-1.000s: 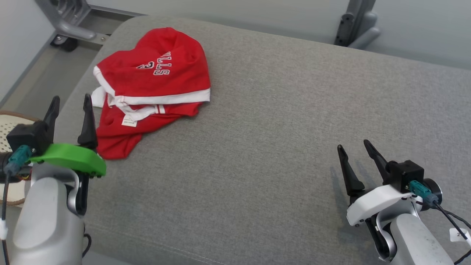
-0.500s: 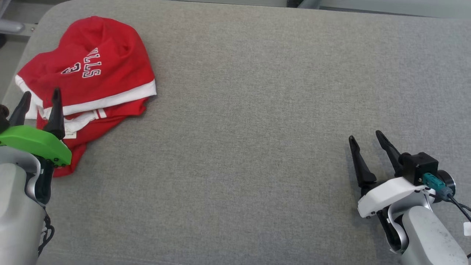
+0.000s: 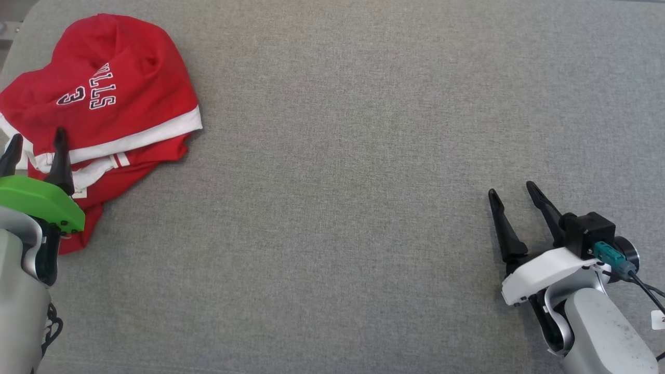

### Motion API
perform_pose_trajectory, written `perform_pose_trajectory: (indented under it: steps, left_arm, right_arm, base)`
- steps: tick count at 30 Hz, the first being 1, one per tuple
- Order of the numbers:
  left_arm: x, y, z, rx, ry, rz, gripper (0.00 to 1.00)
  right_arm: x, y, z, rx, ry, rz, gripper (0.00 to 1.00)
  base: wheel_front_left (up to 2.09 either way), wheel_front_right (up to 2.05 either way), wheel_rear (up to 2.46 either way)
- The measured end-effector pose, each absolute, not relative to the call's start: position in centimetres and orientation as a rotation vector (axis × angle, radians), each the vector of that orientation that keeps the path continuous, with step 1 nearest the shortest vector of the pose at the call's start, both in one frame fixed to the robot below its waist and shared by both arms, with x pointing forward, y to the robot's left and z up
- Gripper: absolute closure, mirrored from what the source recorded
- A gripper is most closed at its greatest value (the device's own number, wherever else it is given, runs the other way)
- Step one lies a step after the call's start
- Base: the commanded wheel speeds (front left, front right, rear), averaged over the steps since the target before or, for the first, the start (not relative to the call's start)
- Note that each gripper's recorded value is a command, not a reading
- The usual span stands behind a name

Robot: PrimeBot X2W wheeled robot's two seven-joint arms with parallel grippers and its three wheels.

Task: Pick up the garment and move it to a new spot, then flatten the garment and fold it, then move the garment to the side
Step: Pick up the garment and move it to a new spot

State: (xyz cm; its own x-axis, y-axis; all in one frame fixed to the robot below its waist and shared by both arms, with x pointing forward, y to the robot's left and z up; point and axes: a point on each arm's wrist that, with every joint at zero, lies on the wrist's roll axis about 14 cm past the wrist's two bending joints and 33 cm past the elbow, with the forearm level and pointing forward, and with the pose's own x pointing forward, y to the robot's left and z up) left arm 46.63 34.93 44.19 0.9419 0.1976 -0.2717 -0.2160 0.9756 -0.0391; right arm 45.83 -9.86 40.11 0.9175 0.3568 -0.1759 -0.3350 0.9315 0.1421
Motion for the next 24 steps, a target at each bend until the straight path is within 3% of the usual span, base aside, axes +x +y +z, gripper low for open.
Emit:
perform_pose_trajectory:
  steps: [6, 8, 9, 24]
  left_arm:
    - [46.5, 34.7, 43.0, -0.077, 0.306, 0.218, 0.00]
    - [46.4, 34.2, 42.4, -0.086, 0.324, 0.214, 0.63]
    - [46.4, 33.9, 42.4, -0.089, 0.324, 0.211, 1.00]
    - [48.2, 31.7, 49.6, 0.002, 0.141, 0.071, 1.00]
  right_arm:
    - [45.9, -10.1, 40.2, 0.106, 0.198, 0.352, 0.00]
    - [45.8, -10.3, 40.3, 0.105, 0.198, 0.349, 0.00]
    - [45.8, -10.3, 40.4, 0.105, 0.197, 0.347, 0.00]
    - [44.3, -9.4, 42.9, 0.170, 0.154, 0.322, 0.00]
  base:
    - [0.00, 0.00, 0.00]
    - [0.00, 0.00, 0.00]
    - [0.00, 0.00, 0.00]
    - [0.00, 0.00, 0.00]
